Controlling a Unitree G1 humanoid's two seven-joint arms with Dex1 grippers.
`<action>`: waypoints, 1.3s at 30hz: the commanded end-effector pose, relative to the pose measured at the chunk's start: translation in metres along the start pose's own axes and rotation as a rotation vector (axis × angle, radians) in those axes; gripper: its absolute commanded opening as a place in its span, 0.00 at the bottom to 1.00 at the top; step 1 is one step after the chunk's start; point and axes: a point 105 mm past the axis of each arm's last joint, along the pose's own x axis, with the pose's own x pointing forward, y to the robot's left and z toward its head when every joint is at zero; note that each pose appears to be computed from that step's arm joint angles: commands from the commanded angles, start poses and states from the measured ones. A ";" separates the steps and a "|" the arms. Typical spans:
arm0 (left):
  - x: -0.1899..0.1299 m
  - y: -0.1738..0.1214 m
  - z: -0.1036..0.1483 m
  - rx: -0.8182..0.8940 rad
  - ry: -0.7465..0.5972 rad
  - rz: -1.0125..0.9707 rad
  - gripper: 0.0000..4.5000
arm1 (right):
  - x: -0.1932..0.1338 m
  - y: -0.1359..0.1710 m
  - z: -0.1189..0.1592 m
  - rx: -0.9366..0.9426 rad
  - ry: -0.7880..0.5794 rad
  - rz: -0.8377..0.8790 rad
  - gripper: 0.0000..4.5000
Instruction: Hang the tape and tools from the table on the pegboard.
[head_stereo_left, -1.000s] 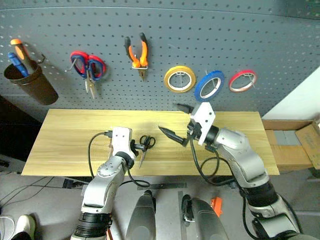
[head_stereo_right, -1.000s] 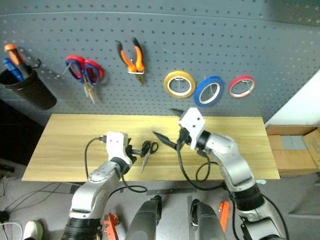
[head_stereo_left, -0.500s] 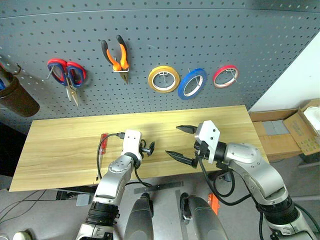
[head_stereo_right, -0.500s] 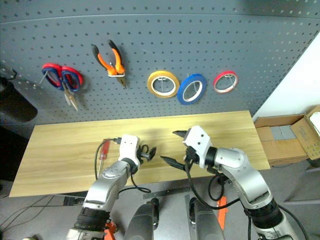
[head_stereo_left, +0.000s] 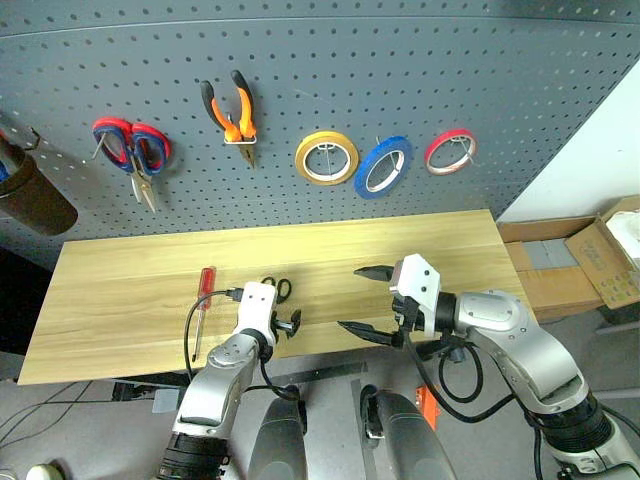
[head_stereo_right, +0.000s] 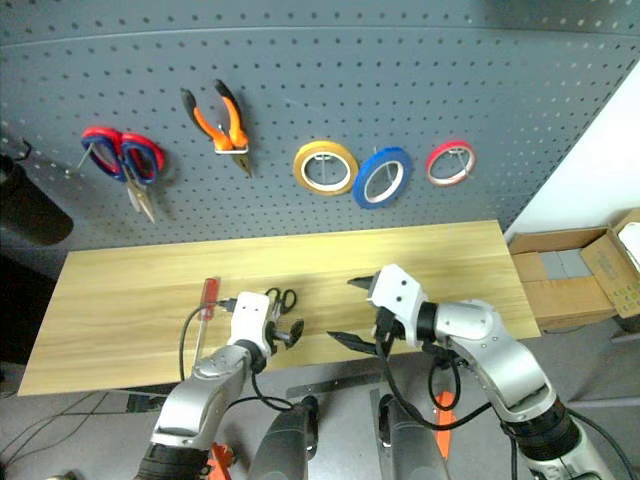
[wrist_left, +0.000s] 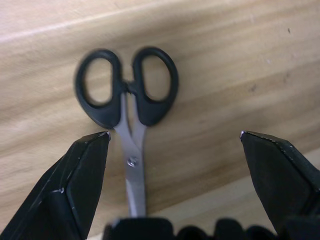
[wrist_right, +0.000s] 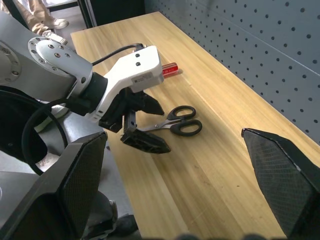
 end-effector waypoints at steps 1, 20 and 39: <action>-0.002 0.010 -0.001 0.020 0.016 0.032 1.00 | -0.004 0.003 0.010 -0.031 -0.023 0.014 0.99; -0.011 0.021 -0.031 0.001 0.132 0.026 1.00 | -0.004 -0.004 0.009 -0.014 -0.018 -0.013 0.99; -0.009 0.026 -0.024 -0.003 0.118 0.046 0.13 | -0.004 -0.011 0.009 -0.006 -0.015 -0.039 1.00</action>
